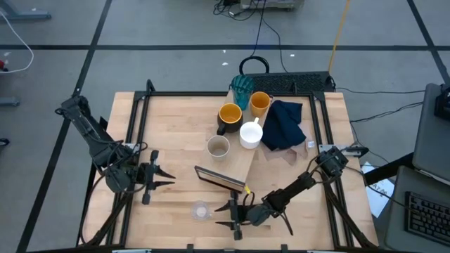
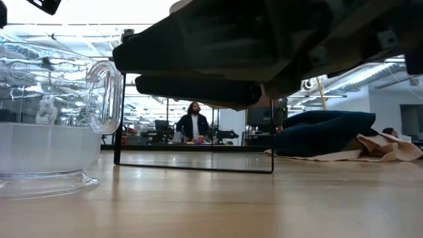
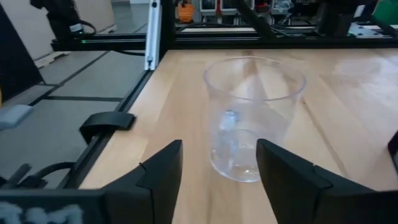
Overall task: Stack small to large cups/mugs on shelf
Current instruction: Put the transparent mug on the shelf
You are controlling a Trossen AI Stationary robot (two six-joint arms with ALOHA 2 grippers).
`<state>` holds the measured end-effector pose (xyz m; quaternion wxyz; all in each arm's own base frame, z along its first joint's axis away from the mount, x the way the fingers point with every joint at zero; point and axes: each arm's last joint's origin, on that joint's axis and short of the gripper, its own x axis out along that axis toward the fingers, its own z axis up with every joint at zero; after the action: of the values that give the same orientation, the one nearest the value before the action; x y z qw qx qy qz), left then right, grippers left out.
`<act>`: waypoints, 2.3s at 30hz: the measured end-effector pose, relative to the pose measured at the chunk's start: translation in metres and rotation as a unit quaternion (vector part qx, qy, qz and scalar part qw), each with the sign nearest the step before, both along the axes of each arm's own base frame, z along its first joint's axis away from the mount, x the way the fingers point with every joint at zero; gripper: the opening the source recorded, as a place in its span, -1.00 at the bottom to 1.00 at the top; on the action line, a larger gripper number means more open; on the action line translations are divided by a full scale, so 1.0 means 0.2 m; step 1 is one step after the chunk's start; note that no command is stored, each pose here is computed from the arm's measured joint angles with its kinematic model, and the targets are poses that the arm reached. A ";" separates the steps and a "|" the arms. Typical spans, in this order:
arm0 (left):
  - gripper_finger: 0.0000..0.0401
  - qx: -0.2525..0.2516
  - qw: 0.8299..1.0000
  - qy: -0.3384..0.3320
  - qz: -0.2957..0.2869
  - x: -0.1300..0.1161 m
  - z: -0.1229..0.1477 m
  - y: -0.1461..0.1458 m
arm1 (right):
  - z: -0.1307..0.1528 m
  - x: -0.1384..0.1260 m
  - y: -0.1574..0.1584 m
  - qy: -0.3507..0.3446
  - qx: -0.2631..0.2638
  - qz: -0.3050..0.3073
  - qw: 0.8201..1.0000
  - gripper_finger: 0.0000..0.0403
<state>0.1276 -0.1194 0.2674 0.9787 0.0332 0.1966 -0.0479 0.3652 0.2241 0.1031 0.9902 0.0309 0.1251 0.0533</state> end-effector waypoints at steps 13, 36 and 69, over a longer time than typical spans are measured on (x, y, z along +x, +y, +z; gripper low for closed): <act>-0.65 -0.004 1.000 0.001 -0.002 0.00 0.00 0.00 | -0.02 0.04 -0.03 -0.005 0.017 -0.012 1.000 0.05; -0.65 -0.009 1.000 0.004 -0.006 0.00 0.00 0.00 | -0.07 0.11 0.01 -0.011 -0.007 -0.007 1.000 0.02; -0.65 -0.016 1.000 0.003 -0.014 -0.02 0.00 -0.02 | -0.06 0.10 0.02 -0.021 -0.028 -0.038 0.999 -0.94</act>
<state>0.1235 -0.1238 0.2673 0.9778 0.0203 0.1983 -0.0646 0.3858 0.2286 0.0909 0.9945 0.0066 0.1042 0.0122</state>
